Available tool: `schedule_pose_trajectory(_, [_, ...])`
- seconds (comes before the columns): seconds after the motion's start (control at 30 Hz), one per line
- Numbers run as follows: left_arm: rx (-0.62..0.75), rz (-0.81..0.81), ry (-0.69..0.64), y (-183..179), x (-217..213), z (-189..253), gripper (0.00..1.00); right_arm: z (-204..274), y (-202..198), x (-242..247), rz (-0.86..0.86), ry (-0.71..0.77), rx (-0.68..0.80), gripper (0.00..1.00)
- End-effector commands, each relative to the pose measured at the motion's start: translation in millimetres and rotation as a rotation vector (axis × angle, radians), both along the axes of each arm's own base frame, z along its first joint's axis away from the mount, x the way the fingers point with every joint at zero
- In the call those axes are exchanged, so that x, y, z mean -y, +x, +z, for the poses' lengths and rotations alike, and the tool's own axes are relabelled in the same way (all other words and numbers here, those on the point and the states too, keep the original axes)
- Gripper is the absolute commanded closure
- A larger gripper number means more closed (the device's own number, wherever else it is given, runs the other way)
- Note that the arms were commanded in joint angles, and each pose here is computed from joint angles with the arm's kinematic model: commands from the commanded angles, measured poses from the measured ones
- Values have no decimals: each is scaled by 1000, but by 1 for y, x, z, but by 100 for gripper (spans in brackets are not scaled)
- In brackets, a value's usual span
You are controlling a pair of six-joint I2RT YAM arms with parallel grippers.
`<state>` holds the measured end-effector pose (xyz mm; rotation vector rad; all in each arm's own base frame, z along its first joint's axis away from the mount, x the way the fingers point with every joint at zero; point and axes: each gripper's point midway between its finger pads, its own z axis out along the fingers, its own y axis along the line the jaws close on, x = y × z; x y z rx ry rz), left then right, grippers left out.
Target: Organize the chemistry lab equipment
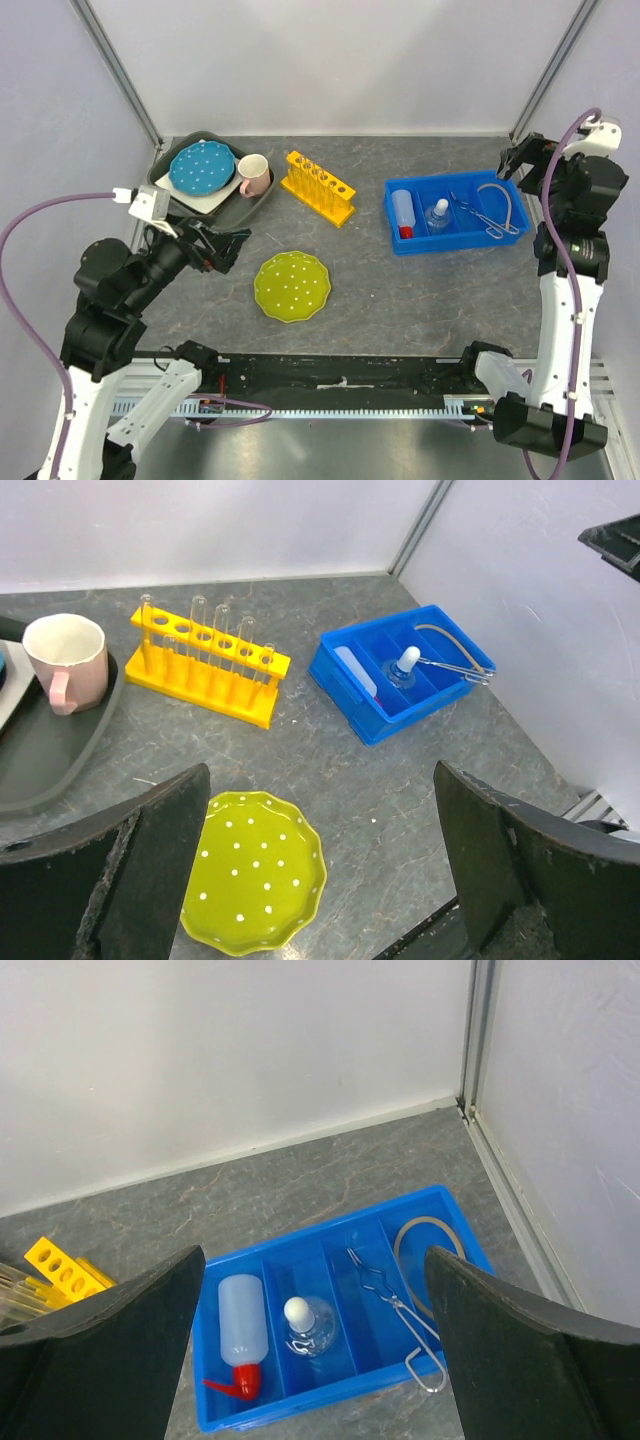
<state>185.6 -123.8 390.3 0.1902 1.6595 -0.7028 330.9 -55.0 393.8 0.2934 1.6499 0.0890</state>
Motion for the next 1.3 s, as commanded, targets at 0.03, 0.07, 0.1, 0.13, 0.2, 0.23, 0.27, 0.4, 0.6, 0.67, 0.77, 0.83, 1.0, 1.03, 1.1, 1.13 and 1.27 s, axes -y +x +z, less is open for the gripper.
schedule_pose_trajectory(0.03, [32, 53, 60, -16, -19, 13, 1, -8, -12, 9, -70, 2, 11, 2])
schedule_pose_trajectory(0.07, [39, 58, 65, -18, -21, 14, 1, -10, -13, 9, -70, 1, 5, 2])
schedule_pose_trajectory(0.1, [43, 63, 67, -20, -23, 16, 1, -11, -16, 8, -70, -2, 6, 2])
schedule_pose_trajectory(0.13, [37, 64, 72, -22, -24, 14, 1, -16, -17, 8, -69, -6, -4, 2])
schedule_pose_trajectory(0.2, [37, 67, 72, -25, -26, 14, 1, -17, -21, 7, -68, -14, 0, 2])
schedule_pose_trajectory(0.23, [39, 69, 69, -27, -27, 15, 1, -20, -22, 7, -69, -20, -6, 2])
schedule_pose_trajectory(0.27, [36, 66, 69, -29, -27, 14, 1, -21, -23, 7, -69, -24, -8, 2])
schedule_pose_trajectory(0.4, [34, 61, 69, -35, -28, 11, 1, -21, -29, 7, -66, -52, -6, 2])
schedule_pose_trajectory(0.6, [13, 67, 79, -39, -31, -1, 1, -26, -31, 9, -73, -64, -21, 2])
schedule_pose_trajectory(0.67, [15, 67, 76, -43, -32, -3, 1, -26, -32, 8, -70, -60, -22, 2])
schedule_pose_trajectory(0.77, [17, 73, 74, -46, -35, -3, 1, -28, -31, 6, -63, -49, -33, 2])
schedule_pose_trajectory(0.83, [18, 73, 73, -49, -36, -5, 1, -29, -31, 5, -59, -43, -40, 2])
schedule_pose_trajectory(1.0, [14, 78, 76, -54, -38, -13, 1, -28, -34, 5, -66, -38, -38, 2])
schedule_pose_trajectory(1.03, [10, 79, 77, -54, -39, -15, 1, -27, -35, 6, -72, -39, -38, 2])
schedule_pose_trajectory(1.1, [2, 79, 76, -55, -39, -19, 1, -26, -36, 7, -81, -42, -36, 2])
schedule_pose_trajectory(1.13, [1, 78, 74, -55, -39, -19, 1, -26, -36, 8, -83, -45, -38, 2])
schedule_pose_trajectory(1.27, [4, 83, 68, -58, -40, -21, 1, -23, -38, 11, -103, -53, -36, 2])
